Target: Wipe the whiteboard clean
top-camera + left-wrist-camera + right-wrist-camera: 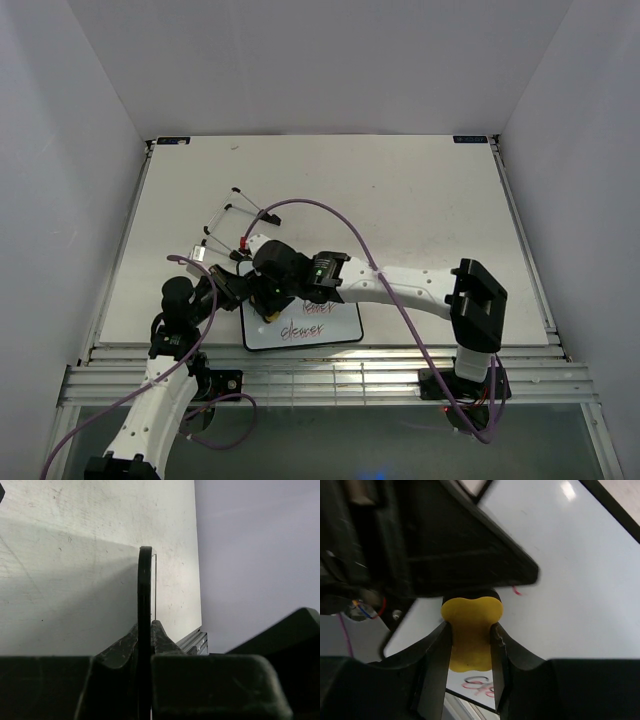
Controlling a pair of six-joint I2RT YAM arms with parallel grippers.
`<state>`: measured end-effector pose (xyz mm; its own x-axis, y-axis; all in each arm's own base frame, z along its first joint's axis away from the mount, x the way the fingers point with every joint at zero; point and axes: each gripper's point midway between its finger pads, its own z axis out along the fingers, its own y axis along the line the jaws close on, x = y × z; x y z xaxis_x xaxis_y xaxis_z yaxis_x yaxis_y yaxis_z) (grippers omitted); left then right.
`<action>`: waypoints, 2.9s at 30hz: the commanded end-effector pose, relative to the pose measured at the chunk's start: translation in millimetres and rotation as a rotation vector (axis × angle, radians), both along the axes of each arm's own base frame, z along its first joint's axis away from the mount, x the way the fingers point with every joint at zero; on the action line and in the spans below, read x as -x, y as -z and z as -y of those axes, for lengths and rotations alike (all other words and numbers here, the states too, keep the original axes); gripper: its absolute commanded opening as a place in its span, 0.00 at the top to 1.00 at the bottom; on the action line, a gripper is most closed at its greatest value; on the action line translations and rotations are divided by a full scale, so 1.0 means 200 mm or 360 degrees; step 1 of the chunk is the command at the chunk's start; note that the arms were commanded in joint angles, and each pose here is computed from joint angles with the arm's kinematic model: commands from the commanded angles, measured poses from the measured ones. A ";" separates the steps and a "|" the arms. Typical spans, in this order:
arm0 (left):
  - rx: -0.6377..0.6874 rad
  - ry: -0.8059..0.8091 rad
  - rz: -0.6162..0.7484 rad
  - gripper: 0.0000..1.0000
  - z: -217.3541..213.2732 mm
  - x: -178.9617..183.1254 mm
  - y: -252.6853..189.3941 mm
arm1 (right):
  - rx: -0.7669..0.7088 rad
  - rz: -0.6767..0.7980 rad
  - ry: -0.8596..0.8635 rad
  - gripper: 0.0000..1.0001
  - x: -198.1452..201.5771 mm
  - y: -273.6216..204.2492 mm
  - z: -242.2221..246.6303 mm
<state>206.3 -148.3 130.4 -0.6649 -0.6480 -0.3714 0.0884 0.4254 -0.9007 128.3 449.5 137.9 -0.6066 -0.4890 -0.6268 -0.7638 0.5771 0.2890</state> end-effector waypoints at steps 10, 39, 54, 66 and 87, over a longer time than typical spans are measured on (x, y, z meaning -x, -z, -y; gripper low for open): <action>0.0015 0.0046 0.0252 1.00 0.02 0.00 -0.23 | 0.0086 0.0018 0.0180 0.85 -0.14 0.12 0.12; 0.0007 -0.0045 0.0219 1.00 -0.02 0.00 -0.23 | -0.0177 -0.0157 -0.0123 0.88 0.24 -0.07 -0.16; -0.0003 -0.0092 0.0153 1.00 -0.03 -0.04 -0.20 | 0.0063 -0.0252 0.0394 0.89 -0.14 0.41 0.65; -0.0014 -0.0078 0.0129 1.00 -0.03 -0.03 -0.15 | 0.0058 -0.0391 0.0375 0.90 -0.19 0.56 0.81; -0.0009 -0.0101 0.0124 1.00 -0.04 -0.05 -0.16 | 0.0182 -0.0270 0.0069 0.92 -0.08 0.37 0.43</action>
<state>208.3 -137.3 119.7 -0.6362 -0.7009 -0.3225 -0.0316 0.4413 -0.8968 137.0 394.8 101.1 -0.6808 -0.5016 -0.5338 -0.7253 0.5635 0.3955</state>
